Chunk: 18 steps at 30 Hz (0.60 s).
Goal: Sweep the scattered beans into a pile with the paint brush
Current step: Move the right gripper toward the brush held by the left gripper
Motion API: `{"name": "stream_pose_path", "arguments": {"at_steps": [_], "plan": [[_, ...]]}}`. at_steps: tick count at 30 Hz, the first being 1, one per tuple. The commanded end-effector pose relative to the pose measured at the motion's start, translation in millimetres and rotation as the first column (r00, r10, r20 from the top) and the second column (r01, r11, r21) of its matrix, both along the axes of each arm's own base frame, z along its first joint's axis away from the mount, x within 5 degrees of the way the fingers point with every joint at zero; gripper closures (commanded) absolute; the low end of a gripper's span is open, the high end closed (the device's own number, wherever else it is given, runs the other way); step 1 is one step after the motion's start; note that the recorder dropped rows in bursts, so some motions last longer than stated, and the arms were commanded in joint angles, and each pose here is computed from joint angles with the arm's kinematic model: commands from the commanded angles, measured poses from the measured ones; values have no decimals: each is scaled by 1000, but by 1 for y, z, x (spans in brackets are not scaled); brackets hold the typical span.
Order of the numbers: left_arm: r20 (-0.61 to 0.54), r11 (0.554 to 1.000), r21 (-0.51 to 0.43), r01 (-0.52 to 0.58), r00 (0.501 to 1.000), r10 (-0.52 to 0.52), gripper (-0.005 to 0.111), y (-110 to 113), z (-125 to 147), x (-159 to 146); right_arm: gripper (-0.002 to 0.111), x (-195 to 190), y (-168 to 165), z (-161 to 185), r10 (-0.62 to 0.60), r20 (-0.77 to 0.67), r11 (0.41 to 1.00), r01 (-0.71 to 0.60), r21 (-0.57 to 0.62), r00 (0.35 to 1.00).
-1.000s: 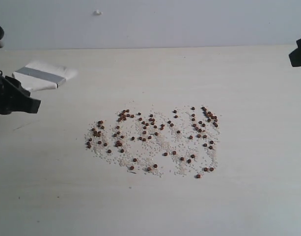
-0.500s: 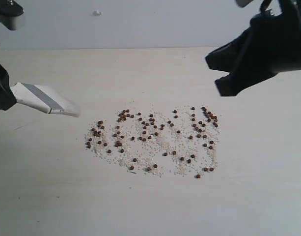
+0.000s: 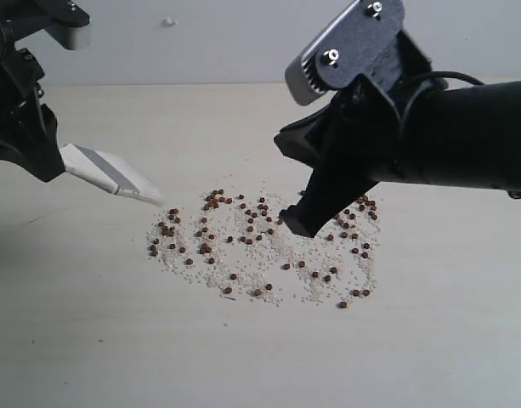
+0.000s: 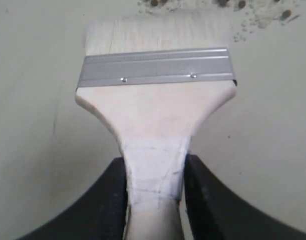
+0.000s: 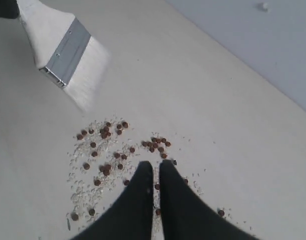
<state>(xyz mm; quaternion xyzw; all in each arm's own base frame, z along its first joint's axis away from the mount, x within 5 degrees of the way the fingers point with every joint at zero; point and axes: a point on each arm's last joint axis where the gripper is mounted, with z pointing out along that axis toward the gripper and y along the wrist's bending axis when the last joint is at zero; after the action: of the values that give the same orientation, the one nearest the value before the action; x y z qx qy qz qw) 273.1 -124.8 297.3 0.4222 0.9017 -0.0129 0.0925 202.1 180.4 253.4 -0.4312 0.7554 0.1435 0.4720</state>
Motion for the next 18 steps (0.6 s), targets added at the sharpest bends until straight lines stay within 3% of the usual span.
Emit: {"name": "stream_pose_path", "arguments": {"at_steps": [1,3,6,11,18], "plan": [[-7,992,-123,39,999,-41,107,-11,11,-1,82,7,10,-19,107,25,986,-103,-129,994],[4,986,-159,37,999,-37,107,-15,17,1,71,10,12,-30,138,21,975,-132,-179,990],[15,976,-214,48,999,-45,107,-21,26,5,62,11,16,-39,209,23,952,-197,-234,978],[7,975,-218,47,999,-46,107,-24,23,12,48,14,28,-29,264,22,951,-257,-173,964],[-32,979,-203,16,999,-23,107,-21,9,22,48,23,37,-5,189,6,981,-189,-31,982]]}}
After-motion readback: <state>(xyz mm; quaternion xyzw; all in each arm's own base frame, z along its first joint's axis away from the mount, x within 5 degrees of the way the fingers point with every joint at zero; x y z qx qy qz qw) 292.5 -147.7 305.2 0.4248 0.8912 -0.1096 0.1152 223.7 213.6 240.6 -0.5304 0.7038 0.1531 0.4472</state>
